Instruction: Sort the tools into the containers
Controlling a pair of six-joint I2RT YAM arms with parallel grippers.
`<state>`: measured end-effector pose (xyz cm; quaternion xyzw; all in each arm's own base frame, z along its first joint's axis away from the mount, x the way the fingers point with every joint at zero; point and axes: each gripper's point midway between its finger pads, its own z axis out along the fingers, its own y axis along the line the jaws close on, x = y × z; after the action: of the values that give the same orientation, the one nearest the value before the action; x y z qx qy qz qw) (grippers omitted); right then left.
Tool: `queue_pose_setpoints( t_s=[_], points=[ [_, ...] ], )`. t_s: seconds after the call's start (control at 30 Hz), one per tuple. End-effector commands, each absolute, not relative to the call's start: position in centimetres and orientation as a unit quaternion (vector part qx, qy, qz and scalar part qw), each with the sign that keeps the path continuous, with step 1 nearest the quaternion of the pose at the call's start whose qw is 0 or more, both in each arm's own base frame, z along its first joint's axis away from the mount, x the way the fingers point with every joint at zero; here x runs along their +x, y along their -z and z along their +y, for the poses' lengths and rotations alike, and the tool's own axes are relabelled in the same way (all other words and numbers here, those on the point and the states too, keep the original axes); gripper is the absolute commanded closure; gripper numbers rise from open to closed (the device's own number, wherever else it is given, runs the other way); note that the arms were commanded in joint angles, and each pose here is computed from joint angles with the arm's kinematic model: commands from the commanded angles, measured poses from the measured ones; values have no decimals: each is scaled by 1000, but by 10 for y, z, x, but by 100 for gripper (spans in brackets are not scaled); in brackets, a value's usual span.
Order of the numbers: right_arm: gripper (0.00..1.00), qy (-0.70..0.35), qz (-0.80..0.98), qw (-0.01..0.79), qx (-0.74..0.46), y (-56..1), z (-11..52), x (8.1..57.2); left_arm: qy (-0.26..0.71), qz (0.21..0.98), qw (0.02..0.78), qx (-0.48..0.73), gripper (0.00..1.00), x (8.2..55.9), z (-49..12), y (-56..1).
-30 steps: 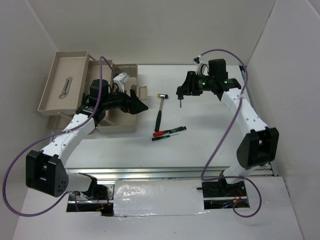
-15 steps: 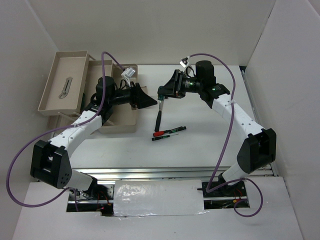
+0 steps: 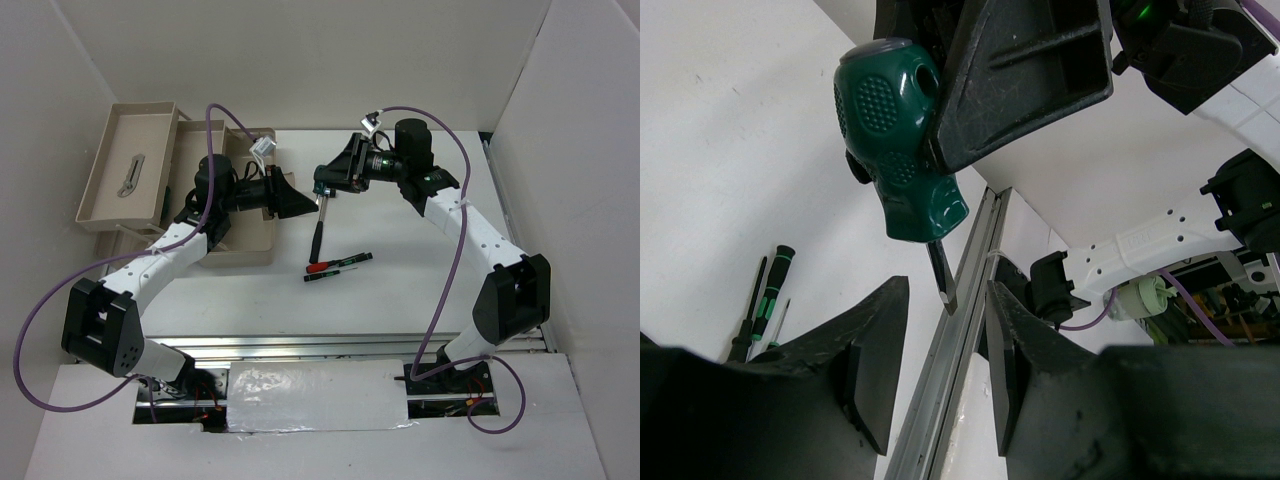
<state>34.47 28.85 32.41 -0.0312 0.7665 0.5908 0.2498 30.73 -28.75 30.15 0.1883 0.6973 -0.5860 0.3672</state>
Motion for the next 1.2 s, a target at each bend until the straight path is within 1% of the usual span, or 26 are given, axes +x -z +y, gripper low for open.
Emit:
queue_pose_setpoints(
  t_s=[0.0,0.13,0.23,0.27,0.33,0.37,0.43,0.53,0.57,0.6,0.63,0.67,0.7,0.73,0.8,0.83,0.87,0.9,0.93,0.97,1.0,1.03,1.07,1.1,1.13,1.17],
  points=[
    [100,-612,746,257,-49,-339,291,344,600,678,370,207,52,305,-293,-308],
    [100,-621,738,257,-53,-344,294,342,606,675,367,205,55,306,-294,-310],
    [100,-624,737,254,-54,-345,296,342,608,675,366,203,62,306,-295,-309],
    [100,-625,736,255,-56,-346,297,341,608,674,366,206,71,306,-295,-311],
    [100,-626,735,256,-59,-347,297,340,610,671,366,209,84,305,-295,-313],
    [100,-626,735,254,-58,-347,297,340,610,671,367,209,99,305,-294,-313],
    [100,-626,736,251,-59,-344,297,340,608,671,370,208,100,303,-293,-316],
    [82,-624,738,252,-59,-342,296,341,602,672,380,206,100,304,-287,-320],
    [59,-623,737,256,-59,-343,294,342,598,670,389,207,100,304,-283,-324],
    [46,-617,742,256,-55,-340,293,343,595,672,392,204,100,305,-280,-324],
    [28,-614,740,269,-56,-346,290,347,590,681,387,197,100,306,-276,-320],
    [19,-608,745,270,-51,-344,286,350,580,681,402,196,100,309,-266,-323],
    [5,-600,749,277,-50,-344,282,353,574,685,408,188,100,312,-259,-323],
    [0,-594,748,293,-43,-349,272,361,558,696,418,169,100,318,-242,-321],
    [0,-587,748,309,-36,-354,259,369,534,710,434,149,100,328,-219,-318],
    [0,-584,747,316,-32,-356,251,373,501,714,468,139,100,341,-194,-321],
    [0,-576,749,327,-21,-356,237,382,480,736,463,117,100,340,-179,-316],
    [0,-571,750,335,-20,-356,229,385,451,741,486,107,100,347,-163,-325],
    [0,-566,751,340,-19,-357,223,386,385,761,515,91,100,360,-131,-319],
    [0,-550,758,350,-14,-351,210,391,348,797,490,59,100,359,-110,-301],
    [0,-543,760,357,-16,-350,206,390,308,805,505,49,100,365,-93,-311],
    [0,-535,764,359,-18,-347,202,390,227,825,517,29,100,374,-59,-303],
    [0,-517,774,364,-21,-340,196,390,193,853,484,12,100,371,-44,-284],
    [0,-509,778,367,-27,-337,194,389,163,857,489,6,100,374,-32,-290],
    [0,-496,783,373,-28,-333,190,390,120,871,476,-2,100,378,-13,-277],
    [0,-481,793,373,-31,-326,186,390,107,883,458,-3,100,375,-9,-269]
  ],
)
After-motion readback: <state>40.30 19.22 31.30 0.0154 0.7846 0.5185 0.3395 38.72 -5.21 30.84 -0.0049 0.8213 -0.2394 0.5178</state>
